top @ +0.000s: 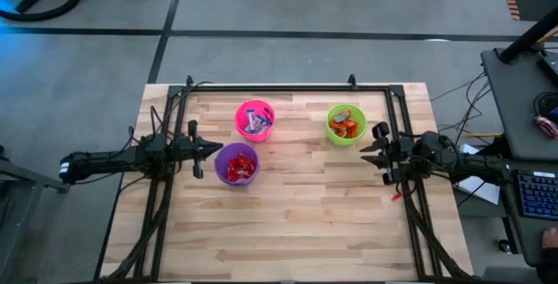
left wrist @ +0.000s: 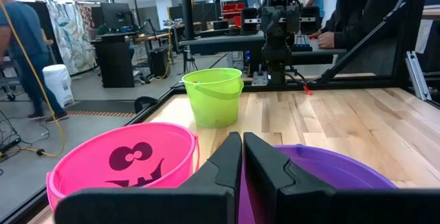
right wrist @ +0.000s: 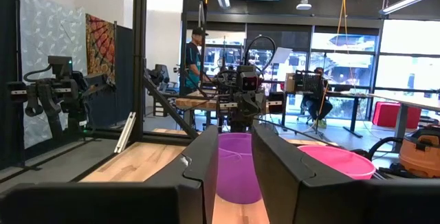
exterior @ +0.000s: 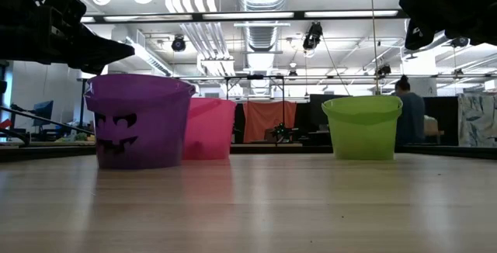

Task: Sort candy
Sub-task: Return to Home Position

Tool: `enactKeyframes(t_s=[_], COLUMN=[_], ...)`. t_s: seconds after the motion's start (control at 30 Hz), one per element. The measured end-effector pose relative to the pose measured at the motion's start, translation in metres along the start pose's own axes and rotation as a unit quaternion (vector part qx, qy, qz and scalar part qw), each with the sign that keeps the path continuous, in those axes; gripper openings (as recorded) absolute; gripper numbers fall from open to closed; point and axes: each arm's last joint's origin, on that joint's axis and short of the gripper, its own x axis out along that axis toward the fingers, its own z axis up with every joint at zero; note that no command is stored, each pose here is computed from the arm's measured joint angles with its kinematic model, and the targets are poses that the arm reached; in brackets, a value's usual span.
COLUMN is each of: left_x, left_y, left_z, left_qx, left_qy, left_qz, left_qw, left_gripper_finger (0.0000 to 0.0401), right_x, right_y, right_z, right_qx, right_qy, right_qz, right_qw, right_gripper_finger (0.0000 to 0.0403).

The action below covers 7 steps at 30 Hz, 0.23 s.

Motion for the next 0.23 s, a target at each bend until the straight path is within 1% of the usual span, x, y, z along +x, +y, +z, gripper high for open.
enactKeyframes(t_s=[0.23], left_x=[0.0000], left_y=[0.0000], left_z=[0.0000], left_qx=[0.000], left_qy=[0.000], left_qz=[0.000], left_qw=[1.000], left_gripper_finger=[0.0000], right_x=[0.0000], right_y=[0.0000], right_z=[0.0000], right_qx=[0.000], right_qy=[0.000], right_qz=[0.000], right_qw=[1.000], right_gripper_finger=[0.0085])
